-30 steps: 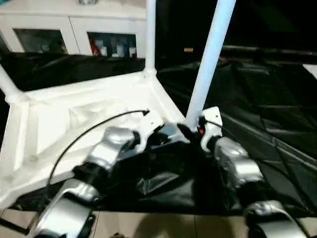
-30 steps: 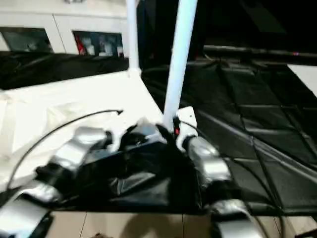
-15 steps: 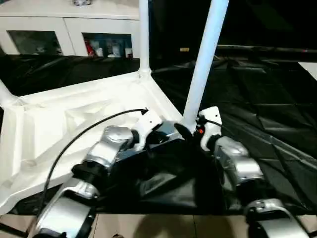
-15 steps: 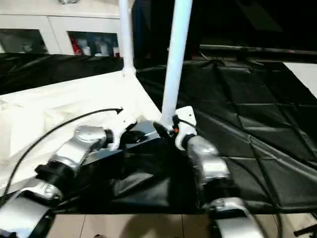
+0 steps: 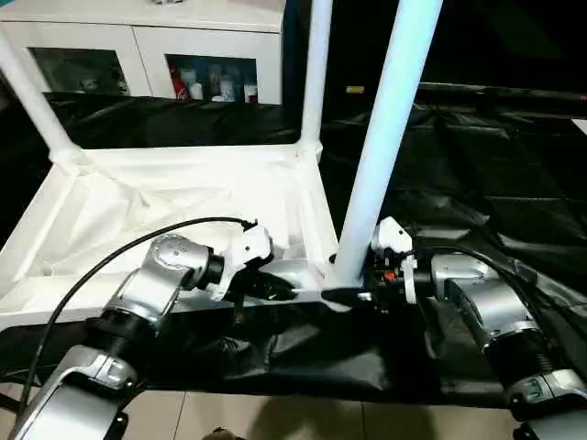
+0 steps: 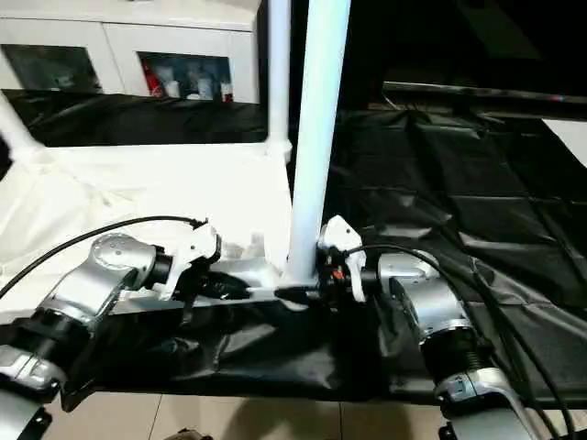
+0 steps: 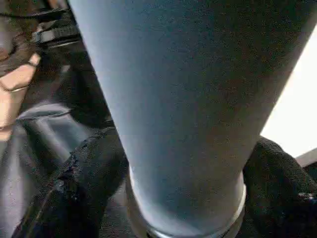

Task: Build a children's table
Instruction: Rotate leg to tighten

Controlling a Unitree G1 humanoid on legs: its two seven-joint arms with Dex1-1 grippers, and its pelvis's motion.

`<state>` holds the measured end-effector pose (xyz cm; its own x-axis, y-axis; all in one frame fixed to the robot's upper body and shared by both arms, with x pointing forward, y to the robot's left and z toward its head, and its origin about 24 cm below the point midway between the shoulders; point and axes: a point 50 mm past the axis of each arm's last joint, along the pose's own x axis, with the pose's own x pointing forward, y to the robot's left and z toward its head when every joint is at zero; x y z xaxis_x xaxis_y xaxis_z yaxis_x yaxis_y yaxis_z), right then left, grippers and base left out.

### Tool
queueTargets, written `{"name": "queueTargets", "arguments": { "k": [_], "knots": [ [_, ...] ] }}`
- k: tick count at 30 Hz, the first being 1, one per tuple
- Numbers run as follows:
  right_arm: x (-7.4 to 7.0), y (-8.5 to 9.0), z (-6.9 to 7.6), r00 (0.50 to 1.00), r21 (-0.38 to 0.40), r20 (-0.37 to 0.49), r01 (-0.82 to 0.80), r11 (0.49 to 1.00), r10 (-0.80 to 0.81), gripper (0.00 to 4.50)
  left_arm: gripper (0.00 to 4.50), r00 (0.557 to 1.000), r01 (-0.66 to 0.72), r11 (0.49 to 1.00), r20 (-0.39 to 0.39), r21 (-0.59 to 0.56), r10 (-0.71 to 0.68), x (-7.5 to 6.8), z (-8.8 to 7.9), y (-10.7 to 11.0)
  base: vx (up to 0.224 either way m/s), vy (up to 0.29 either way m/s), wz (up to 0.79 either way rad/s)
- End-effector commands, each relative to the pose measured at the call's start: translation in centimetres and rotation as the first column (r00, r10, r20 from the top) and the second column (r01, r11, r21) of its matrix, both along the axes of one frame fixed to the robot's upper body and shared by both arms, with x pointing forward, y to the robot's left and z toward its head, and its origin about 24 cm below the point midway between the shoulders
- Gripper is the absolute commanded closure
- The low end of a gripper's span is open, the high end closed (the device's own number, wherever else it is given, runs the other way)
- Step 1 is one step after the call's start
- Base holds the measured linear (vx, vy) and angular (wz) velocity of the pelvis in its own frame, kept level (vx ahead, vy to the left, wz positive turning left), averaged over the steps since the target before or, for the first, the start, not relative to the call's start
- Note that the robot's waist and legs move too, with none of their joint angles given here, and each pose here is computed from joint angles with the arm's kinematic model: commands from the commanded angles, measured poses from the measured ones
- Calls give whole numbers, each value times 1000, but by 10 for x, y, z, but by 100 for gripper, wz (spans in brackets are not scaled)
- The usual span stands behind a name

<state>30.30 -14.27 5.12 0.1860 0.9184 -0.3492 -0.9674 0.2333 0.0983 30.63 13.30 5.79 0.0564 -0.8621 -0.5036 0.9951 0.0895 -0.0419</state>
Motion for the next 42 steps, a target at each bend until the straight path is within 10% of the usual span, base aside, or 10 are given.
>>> {"name": "queueTargets", "arguments": {
  "k": [1,9,16,20,26,42],
  "knots": [
    [-6,7,-2,998,-14,-12,-63,998,63,123,450,997,71,997,27,-41,-70,-3,8,-12,0,0,0],
    [-6,16,-8,1000,18,-19,-8,1000,9,177,450,999,14,999,53,-35,-13,0,6,-12,0,0,0],
    [9,30,-37,919,-33,43,394,919,-392,183,450,952,-285,957,98,-45,288,26,0,-26,0,0,0],
    [15,58,-44,813,9,-25,582,813,-582,183,450,876,-458,881,106,-116,470,41,2,-47,0,0,0],
    [12,105,-33,879,99,-35,477,874,-476,114,450,894,-424,890,83,-165,441,38,3,-75,0,0,0],
    [11,26,-11,990,53,1,143,988,-143,57,450,994,-82,993,60,-80,87,14,2,-35,0,0,0]
  ]
}}
